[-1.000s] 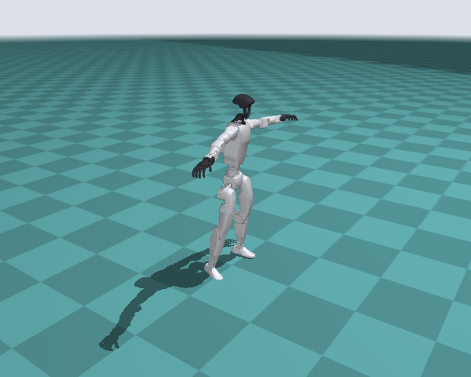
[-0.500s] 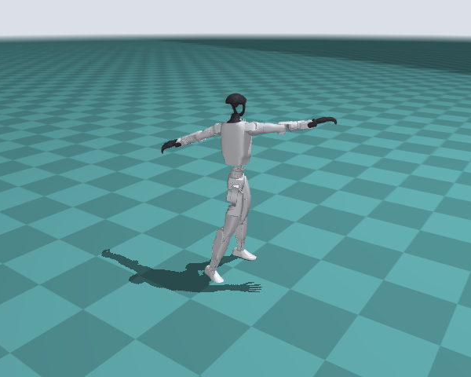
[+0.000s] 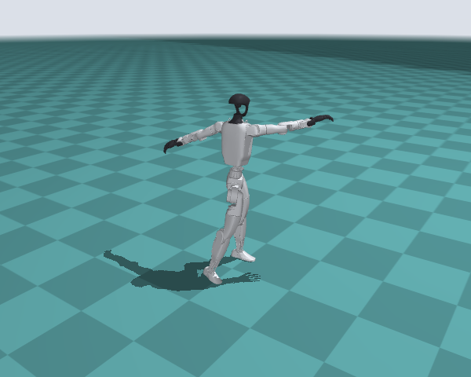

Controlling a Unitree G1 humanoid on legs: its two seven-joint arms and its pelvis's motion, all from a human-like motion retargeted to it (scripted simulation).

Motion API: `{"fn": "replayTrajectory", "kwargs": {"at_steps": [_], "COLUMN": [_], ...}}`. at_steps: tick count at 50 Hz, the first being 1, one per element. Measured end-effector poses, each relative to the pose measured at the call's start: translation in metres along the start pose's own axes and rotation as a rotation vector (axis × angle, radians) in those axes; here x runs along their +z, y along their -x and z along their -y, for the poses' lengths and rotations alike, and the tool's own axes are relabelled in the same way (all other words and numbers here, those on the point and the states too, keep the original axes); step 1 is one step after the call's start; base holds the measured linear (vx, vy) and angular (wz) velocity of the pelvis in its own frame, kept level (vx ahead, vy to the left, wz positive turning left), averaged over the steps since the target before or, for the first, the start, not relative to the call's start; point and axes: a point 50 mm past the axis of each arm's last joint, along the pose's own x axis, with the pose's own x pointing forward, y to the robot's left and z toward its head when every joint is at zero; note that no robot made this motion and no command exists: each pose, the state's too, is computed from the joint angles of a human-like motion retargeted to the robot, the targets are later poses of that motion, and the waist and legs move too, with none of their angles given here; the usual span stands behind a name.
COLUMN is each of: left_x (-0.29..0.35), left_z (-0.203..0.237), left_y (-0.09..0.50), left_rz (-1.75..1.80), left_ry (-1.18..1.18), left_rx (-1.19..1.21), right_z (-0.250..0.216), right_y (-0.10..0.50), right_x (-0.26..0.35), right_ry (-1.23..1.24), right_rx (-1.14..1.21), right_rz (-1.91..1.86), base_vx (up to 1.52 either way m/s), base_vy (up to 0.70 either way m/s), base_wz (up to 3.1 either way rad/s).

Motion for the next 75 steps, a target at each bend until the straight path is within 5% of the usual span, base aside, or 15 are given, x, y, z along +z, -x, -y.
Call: {"fn": "replayTrajectory", "kwargs": {"at_steps": [18,32,40,51,62,75], "left_x": [0.113,0.224,0.282,0.349,0.368,0.373], "left_z": [0.028,0.053,0.057,0.057,0.047,0.062], "left_y": [0.024,0.085,0.135,0.224,0.252,0.272], "left_rz": [0.324,0.676,0.891,1.186,1.246,1.316], "left_ry": [-0.114,-0.098,-0.179,-0.113,-0.149,-0.224], "left_rx": [-0.018,-0.032,-0.007,-0.033,-0.06,-0.091], "right_z": [-0.006,-0.084,-0.126,-0.135,-0.14,-0.187], "right_y": [0.006,0.058,0.146,0.36,0.469,0.433], "right_x": [-0.054,-0.15,-0.248,-0.363,-0.363,-0.333], "right_ry": [0.054,0.152,0.19,-0.157,-0.35,-0.438], "right_rx": [0.059,0.307,0.501,0.498,0.436,0.567], "right_rz": [-0.116,-0.34,-0.613,-1.378,-1.724,-1.574], "base_vx": [-0.01,0.0,0.03,0.03,0.01,0.03], "base_vy": [0.02,0.03,-0.02,-0.04,-0.07,-0.03], "base_wz": [-1.02,-1.33,-1.05,-0.93,-0.92,-0.15]}}
